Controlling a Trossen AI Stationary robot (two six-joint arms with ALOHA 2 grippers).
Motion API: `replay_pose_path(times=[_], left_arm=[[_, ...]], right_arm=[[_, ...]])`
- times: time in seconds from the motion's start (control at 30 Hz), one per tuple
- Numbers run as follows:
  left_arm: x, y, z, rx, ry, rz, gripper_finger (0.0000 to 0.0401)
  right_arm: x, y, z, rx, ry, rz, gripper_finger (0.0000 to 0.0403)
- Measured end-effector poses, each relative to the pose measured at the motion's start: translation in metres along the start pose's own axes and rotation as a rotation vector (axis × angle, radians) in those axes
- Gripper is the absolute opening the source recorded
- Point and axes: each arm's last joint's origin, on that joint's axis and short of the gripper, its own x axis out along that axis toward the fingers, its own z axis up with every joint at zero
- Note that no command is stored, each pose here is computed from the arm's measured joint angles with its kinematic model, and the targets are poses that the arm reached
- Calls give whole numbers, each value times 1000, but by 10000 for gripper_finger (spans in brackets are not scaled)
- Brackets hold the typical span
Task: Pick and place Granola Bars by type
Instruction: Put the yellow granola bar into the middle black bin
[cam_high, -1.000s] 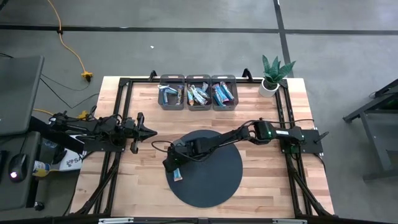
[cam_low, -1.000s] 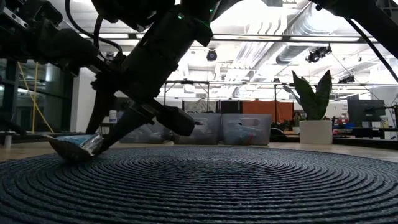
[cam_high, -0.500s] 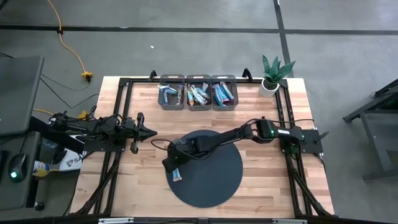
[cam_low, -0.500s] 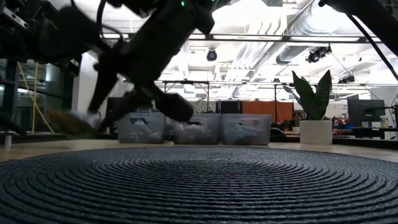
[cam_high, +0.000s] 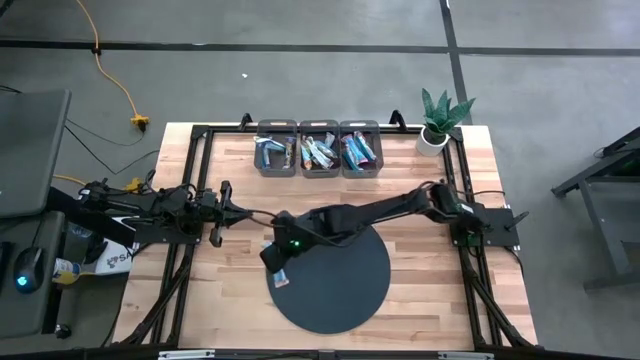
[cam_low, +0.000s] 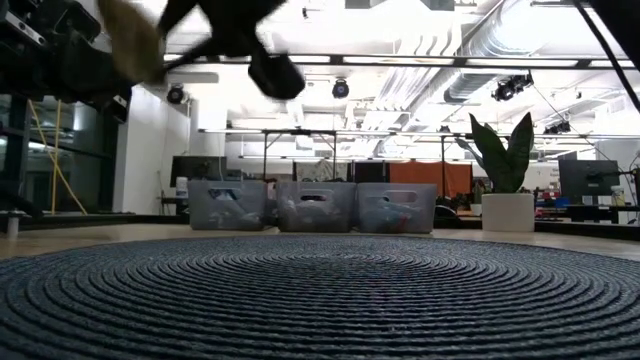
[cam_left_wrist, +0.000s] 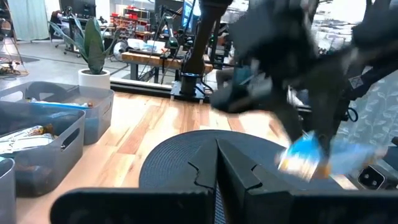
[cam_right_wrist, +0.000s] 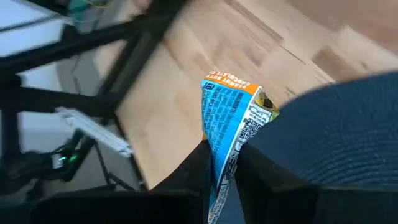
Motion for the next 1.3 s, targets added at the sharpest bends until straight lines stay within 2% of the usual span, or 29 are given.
replay_pose_path(times=[0.13,0.43,0.7,1.03,1.17,1.3], left_arm=[[0,0,0,0,0,0,1],[0,0,0,0,0,0,1],[0,0,0,0,0,-1,1],[0,0,0,0,0,0,1],[0,0,0,0,1,-1,1],[0,0,0,0,1,0,1]], right_arm=[[-25,15,2,-81,-17,41,46],[-74,39,-18,-315,25,56,46],[-121,56,-10,-412,-157,54,45],[-195,56,32,-548,-511,-57,45],[-219,49,59,-564,-679,-140,45],[-238,33,90,-554,-786,-209,45]])
